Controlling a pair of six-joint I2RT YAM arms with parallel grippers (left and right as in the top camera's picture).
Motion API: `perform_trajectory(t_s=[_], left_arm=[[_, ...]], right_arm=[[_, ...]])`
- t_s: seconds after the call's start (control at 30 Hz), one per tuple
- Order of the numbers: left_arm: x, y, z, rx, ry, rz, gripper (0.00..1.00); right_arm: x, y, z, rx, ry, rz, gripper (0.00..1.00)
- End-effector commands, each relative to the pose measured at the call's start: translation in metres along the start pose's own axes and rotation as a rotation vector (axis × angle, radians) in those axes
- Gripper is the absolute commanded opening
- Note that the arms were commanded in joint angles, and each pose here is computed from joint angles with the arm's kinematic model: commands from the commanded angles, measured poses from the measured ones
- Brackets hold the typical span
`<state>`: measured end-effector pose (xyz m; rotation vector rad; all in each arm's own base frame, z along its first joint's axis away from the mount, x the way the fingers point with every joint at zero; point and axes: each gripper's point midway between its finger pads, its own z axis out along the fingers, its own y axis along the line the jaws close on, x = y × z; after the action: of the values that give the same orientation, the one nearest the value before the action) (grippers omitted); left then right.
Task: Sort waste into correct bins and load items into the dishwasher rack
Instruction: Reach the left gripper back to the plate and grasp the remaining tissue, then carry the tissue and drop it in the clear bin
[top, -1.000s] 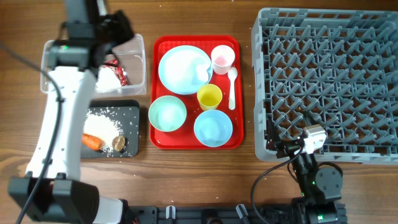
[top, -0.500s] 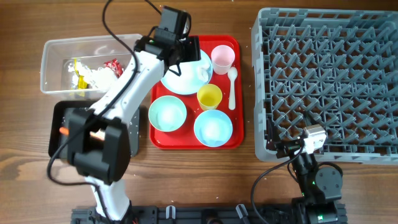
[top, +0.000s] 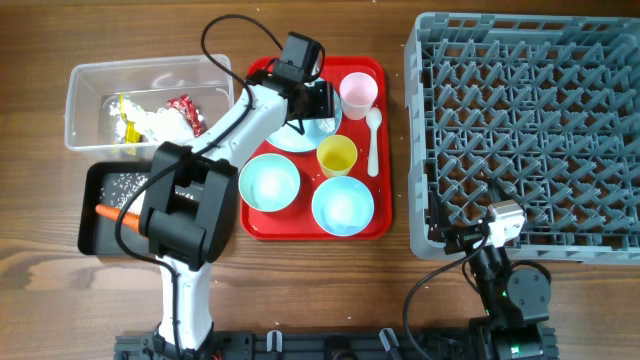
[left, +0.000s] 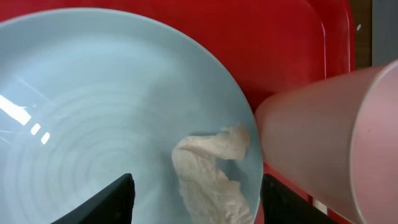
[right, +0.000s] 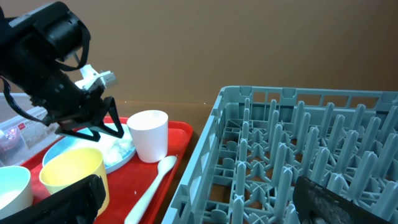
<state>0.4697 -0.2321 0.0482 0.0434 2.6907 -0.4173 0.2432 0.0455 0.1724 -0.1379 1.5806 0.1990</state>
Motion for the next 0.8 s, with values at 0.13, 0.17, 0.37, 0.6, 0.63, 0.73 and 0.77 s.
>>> perform_trajectory(t_s=[0.13,0.17,0.37,0.6,0.63,0.73,0.77], left_arm=[[0.019,-0.001,0.027,-0.003,0.052,-0.04,0.6],[0.019,-0.001,0.027,-0.003,0.053,-0.04,0.54],[0.019,0.0,0.027,-0.005,0.052,-0.039,0.26],[-0.02,0.001,-0.016,-0.026,-0.078,-0.043,0.06],[-0.028,0.003,-0.027,-0.035,-0.108,-0.047,0.04],[-0.054,0.022,-0.078,-0.07,-0.198,-0.087,0.04],[-0.058,0.03,-0.09,-0.076,-0.211,-0.102,0.04]], right_arm=[[-0.001,-0.002,0.0,0.009,-0.005,-0.013,1.0],[-0.001,-0.002,0.0,0.009,-0.005,-0.013,1.0],[-0.001,-0.002,0.0,0.009,-0.005,-0.013,1.0],[-0.001,-0.002,0.0,0.009,-0.005,-0.013,0.99],[-0.001,-0.002,0.0,0.009,-0.005,-0.013,1.0],[-0.001,-0.002,0.0,0.009,-0.005,-0.013,1.0],[-0.001,-0.002,0.0,0.009,-0.005,-0.013,1.0]])
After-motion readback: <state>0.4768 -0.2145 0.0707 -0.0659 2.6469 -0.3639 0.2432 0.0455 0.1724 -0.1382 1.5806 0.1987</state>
